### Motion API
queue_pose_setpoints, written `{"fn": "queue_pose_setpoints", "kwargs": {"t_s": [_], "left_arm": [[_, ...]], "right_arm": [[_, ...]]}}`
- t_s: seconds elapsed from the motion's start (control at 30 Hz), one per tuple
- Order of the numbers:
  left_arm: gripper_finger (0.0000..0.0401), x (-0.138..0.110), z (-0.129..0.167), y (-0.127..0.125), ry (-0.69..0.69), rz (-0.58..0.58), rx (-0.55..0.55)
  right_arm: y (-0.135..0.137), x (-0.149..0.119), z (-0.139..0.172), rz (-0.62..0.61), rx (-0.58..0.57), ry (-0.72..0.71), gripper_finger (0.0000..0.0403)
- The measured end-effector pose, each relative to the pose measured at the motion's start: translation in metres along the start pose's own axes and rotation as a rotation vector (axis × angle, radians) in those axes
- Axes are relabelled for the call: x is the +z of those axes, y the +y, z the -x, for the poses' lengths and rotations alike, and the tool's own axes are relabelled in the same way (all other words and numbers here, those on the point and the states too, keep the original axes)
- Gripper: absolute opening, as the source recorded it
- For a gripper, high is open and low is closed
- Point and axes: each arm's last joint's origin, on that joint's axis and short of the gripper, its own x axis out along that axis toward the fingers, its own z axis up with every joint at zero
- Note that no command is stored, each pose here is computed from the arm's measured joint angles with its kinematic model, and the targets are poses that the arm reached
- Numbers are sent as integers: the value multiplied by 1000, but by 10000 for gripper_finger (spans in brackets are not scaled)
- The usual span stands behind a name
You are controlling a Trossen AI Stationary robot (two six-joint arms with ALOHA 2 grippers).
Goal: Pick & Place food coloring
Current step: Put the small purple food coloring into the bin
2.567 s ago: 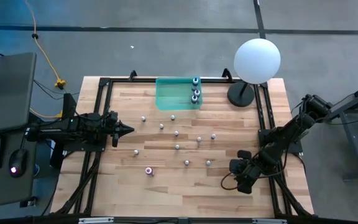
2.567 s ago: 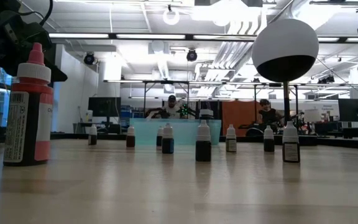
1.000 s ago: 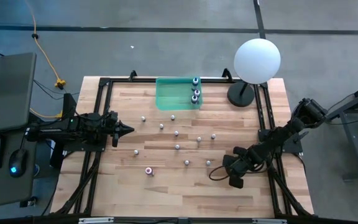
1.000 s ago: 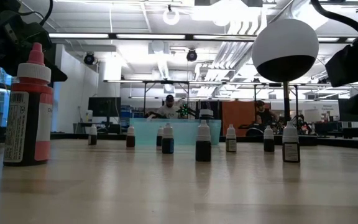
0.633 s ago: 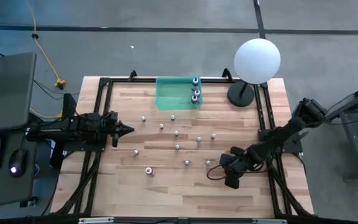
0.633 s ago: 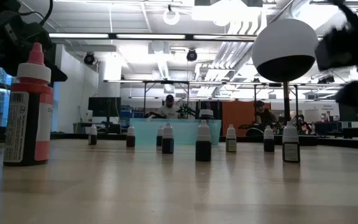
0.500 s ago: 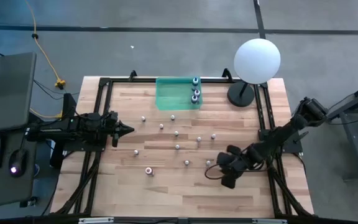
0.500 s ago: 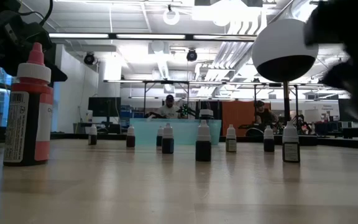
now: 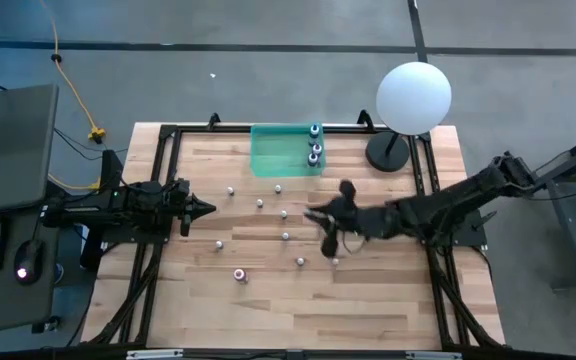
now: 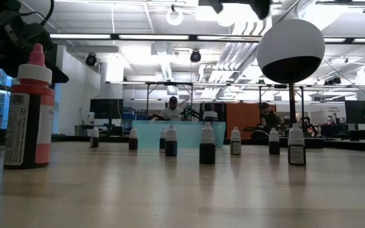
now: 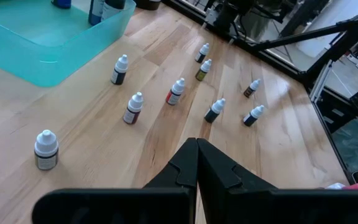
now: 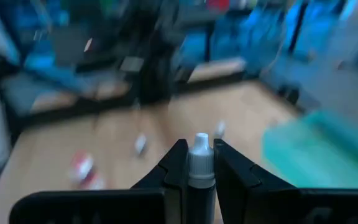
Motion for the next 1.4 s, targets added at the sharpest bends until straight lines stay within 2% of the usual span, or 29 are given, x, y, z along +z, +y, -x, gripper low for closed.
{"fn": "queue_pose_setpoints", "kwargs": {"t_s": [0.13,0.3,0.47,0.63,0.8,0.97,1.1,1.3,1.4], "left_arm": [[0,0,0,0,0,0,0],[0,0,0,0,1,0,0],[0,0,0,0,0,0,0],[0,0,0,0,0,0,0],[0,0,0,0,0,0,0],[0,0,0,0,0,0,0],[0,0,0,0,0,0,0],[0,0,0,0,0,0,0],[0,0,0,0,0,0,0]], "right_arm": [[-25,9,-29,8,-52,-106,45],[-52,20,-72,-27,-24,-167,45],[-52,46,-127,76,4,-167,45],[-48,61,-181,102,-165,-150,45],[-56,47,-228,-98,-262,-136,45],[-75,21,-259,-193,-376,-87,45],[-92,17,-266,-284,-433,-111,45],[-121,-4,-270,-427,-568,-117,45],[-128,-9,-269,-446,-632,-136,45]]}}
